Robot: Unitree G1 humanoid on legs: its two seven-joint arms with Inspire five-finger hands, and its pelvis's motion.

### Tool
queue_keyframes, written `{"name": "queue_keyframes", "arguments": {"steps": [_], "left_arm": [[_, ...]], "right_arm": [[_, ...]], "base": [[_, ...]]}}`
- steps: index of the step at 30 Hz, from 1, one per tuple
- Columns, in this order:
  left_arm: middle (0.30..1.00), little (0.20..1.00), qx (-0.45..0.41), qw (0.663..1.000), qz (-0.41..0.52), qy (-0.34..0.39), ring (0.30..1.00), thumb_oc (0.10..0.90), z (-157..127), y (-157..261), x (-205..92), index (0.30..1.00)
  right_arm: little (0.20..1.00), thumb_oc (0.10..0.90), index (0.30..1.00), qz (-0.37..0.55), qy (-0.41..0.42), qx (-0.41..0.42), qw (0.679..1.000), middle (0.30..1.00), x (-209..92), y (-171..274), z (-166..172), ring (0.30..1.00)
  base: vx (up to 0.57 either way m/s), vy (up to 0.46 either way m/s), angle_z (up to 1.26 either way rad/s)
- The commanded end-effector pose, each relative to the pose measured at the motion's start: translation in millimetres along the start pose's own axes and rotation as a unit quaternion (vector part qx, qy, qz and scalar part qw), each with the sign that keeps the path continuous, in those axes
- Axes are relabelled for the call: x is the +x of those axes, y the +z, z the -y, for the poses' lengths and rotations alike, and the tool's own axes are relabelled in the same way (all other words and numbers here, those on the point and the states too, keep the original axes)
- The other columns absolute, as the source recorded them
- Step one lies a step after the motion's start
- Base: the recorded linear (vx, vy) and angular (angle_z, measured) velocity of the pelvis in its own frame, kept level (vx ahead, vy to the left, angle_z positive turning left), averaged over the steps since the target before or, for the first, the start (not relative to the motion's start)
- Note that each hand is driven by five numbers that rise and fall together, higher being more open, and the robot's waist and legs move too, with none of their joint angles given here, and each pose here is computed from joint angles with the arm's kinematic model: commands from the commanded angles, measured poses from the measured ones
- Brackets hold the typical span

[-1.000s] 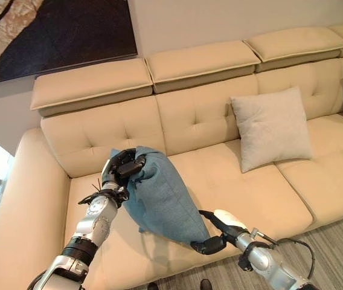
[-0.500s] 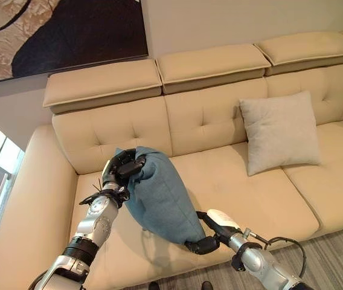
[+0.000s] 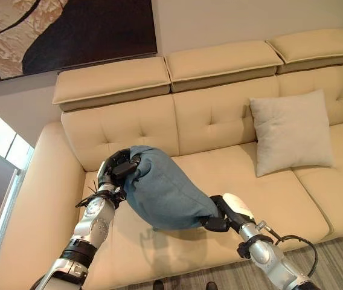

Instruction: Pick up all the scattered cushions and arrange them neatly on the sofa.

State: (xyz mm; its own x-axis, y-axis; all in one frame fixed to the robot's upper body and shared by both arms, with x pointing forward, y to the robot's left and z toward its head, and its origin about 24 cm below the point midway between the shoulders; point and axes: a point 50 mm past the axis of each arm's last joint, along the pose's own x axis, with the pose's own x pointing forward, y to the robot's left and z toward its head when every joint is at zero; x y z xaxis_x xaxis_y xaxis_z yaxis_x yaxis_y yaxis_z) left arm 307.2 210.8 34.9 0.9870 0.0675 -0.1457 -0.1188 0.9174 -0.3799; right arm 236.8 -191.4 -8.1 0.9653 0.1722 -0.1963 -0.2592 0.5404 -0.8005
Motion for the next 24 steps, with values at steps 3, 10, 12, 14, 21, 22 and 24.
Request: {"name": "queue_keyframes", "arguments": {"steps": [3,10,12,14,21,22,24], "left_arm": [[0.3,0.3,0.025,0.987,0.155,-0.031,0.3,0.4,1.1,62.9,6.2,0.3],[0.3,0.3,0.035,0.987,0.15,-0.034,0.3,0.4,-6.8,54.9,-9.2,0.3],[0.3,0.3,0.034,0.989,0.143,-0.027,0.3,0.4,-13.0,49.6,-14.4,0.3],[0.3,0.3,0.03,0.991,0.132,-0.022,0.3,0.4,-19.0,41.8,-20.5,0.3],[0.3,0.3,0.005,0.994,0.102,-0.031,0.3,0.4,-13.0,15.9,-29.8,0.3],[0.3,0.3,0.002,0.995,0.099,-0.03,0.3,0.4,-11.9,14.0,-29.4,0.3],[0.3,0.3,-0.002,0.995,0.097,-0.03,0.3,0.4,-10.1,11.2,-27.9,0.3]], "right_arm": [[0.3,0.4,0.3,0.088,-0.206,0.058,0.973,0.3,17.7,37.7,75.2,0.3],[0.3,0.4,0.3,0.109,-0.278,0.126,0.946,0.3,9.8,44.8,98.2,0.3],[0.3,0.4,0.3,0.11,-0.28,0.155,0.941,0.3,8.7,45.6,95.3,0.3],[0.3,0.4,0.3,0.116,-0.279,0.182,0.936,0.3,5.9,47.6,91.1,0.3],[0.3,0.4,0.3,0.114,-0.276,0.21,0.931,0.3,-2.0,44.0,85.2,0.3],[0.3,0.4,0.3,0.117,-0.278,0.212,0.93,0.3,-1.4,45.1,85.4,0.3],[0.3,0.4,0.3,0.118,-0.279,0.211,0.929,0.3,-0.6,45.7,85.9,0.3]], "base": [[0.06,0.105,0.02],[0.05,0.188,-0.07],[0.01,0.164,-0.32],[0.04,0.129,-0.46],[0.14,-0.013,-0.12],[0.14,-0.117,0.17],[0.16,-0.17,0.38]]}}
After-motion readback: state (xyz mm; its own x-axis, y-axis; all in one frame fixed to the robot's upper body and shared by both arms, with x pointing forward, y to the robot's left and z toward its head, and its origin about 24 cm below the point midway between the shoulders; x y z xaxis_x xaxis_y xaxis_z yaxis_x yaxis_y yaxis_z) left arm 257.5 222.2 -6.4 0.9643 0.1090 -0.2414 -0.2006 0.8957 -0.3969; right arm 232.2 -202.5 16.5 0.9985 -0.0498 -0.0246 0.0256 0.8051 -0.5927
